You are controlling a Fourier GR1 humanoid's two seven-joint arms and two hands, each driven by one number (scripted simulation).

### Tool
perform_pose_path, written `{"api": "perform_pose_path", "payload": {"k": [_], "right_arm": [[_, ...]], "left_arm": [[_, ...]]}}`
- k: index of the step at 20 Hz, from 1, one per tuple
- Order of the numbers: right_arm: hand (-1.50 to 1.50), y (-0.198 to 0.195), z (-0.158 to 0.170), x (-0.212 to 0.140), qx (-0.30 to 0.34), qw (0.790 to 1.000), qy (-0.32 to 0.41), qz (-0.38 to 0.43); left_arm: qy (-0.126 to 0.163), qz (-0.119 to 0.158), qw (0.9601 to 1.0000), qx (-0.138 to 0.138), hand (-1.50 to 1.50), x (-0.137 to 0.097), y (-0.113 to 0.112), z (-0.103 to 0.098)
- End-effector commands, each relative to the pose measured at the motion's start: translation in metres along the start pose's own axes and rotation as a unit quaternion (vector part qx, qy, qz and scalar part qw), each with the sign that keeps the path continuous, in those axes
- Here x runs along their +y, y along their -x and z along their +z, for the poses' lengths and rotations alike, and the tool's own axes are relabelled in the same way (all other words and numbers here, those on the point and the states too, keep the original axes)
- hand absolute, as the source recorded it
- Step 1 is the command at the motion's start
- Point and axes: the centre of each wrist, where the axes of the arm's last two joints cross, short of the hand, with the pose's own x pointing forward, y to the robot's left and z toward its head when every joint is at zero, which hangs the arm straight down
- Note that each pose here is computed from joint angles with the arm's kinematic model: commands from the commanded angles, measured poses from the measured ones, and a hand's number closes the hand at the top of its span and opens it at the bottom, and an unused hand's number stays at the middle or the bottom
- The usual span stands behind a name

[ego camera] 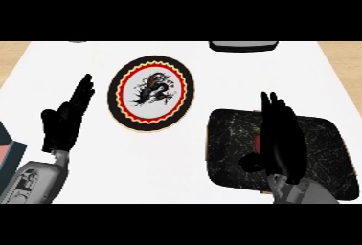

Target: Pick the bell pepper from the tray and place it in the plate

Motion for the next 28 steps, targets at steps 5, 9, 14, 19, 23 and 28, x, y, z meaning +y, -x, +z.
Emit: {"api": "perform_pose_path", "payload": {"k": [5, 9, 14, 19, 23, 28], "right_arm": [[-1.5, -0.005, 0.001, -0.016, 0.071, 0.996, -0.046, 0.026], [-1.5, 0.006, -0.008, -0.01, 0.096, 0.991, -0.076, 0.056], [-1.5, 0.008, -0.012, 0.008, 0.11, 0.987, -0.096, 0.071], [-1.5, 0.041, -0.031, 0.038, 0.116, 0.983, -0.115, 0.082], [-1.5, 0.052, -0.017, 0.041, 0.119, 0.982, -0.125, 0.071], [-1.5, 0.048, -0.021, 0.047, 0.133, 0.981, -0.126, 0.067]], "left_arm": [[0.008, -0.001, 0.9999, -0.01, 0.0, -0.014, 0.0, -0.002], [0.015, 0.003, 0.9999, -0.005, 0.0, -0.014, -0.015, 0.0], [0.014, 0.002, 0.9999, -0.008, 0.0, -0.006, 0.013, -0.002], [0.013, 0.0, 0.9999, -0.004, 0.0, -0.015, 0.0, 0.002], [0.008, -0.005, 0.9999, -0.008, 0.0, -0.022, 0.002, -0.007], [0.002, -0.001, 0.9999, -0.015, 0.0, 0.005, 0.012, 0.006]]}}
